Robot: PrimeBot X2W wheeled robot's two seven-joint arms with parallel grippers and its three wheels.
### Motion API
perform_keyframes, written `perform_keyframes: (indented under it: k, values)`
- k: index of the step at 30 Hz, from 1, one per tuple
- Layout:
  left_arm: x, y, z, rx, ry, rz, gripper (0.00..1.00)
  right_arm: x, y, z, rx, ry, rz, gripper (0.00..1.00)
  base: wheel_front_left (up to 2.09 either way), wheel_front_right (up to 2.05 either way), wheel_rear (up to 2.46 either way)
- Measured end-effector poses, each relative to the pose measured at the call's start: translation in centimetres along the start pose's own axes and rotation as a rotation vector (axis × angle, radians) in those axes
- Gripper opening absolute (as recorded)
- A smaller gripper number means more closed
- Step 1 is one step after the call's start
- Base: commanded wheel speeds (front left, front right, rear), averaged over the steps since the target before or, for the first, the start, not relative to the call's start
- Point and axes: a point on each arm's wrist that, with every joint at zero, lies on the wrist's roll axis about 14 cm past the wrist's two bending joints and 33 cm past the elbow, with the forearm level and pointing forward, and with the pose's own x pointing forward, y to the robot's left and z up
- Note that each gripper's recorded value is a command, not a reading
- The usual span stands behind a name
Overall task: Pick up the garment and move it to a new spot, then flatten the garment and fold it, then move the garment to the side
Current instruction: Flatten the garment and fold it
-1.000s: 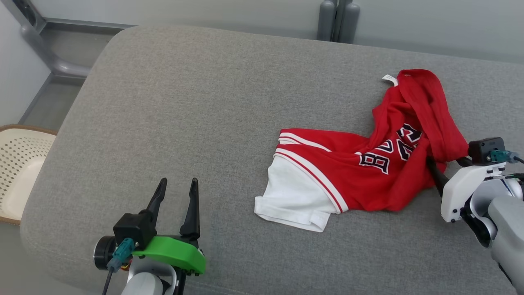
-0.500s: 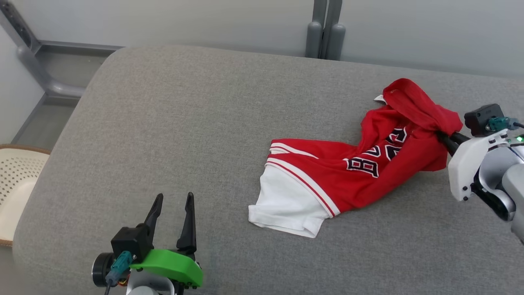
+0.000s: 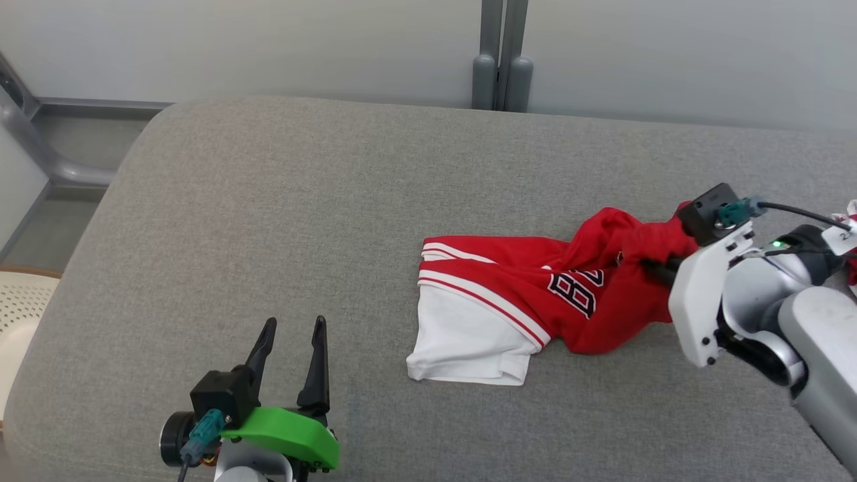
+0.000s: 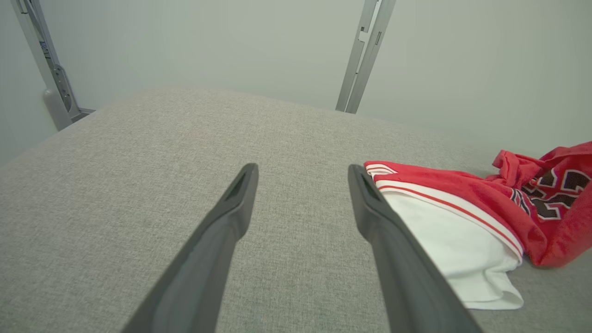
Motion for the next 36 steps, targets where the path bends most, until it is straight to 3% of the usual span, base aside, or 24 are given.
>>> perform_keyframes:
  k: [11,12,13,17,23,31,36]
  values:
    - [0.5,1.4,-0.7,0.009,0.029,0.037,1.0,7.1,8.1,-1.1,-0.02,-0.014,0.193,0.01,0.0,0.0,0.0]
    - [0.5,1.5,-0.8,0.01,0.032,0.041,1.0,7.6,8.6,-1.4,-0.021,-0.013,0.205,0.43,0.0,0.0,0.0]
    - [0.5,1.6,-0.8,0.01,0.033,0.045,1.0,7.9,8.9,-1.4,-0.016,-0.018,0.213,1.0,0.0,0.0,0.0]
    - [0.4,2.0,-0.8,0.01,0.035,0.057,1.0,8.5,10.0,-0.3,-0.005,-0.083,0.24,1.0,0.0,0.0,0.0]
    - [-0.1,2.0,-0.8,0.009,0.031,0.055,1.0,6.5,9.0,1.9,0.028,-0.214,0.225,1.0,0.0,0.0,0.0]
    - [0.3,-0.1,-0.5,0.01,0.018,-0.014,1.0,1.2,2.9,1.2,0.115,-0.332,0.054,1.0,0.0,0.0,0.0]
    - [0.6,-1.1,-0.5,0.012,0.017,-0.048,1.0,-0.9,1.3,-2.5,0.231,-0.304,-0.027,1.0,0.0,0.0,0.0]
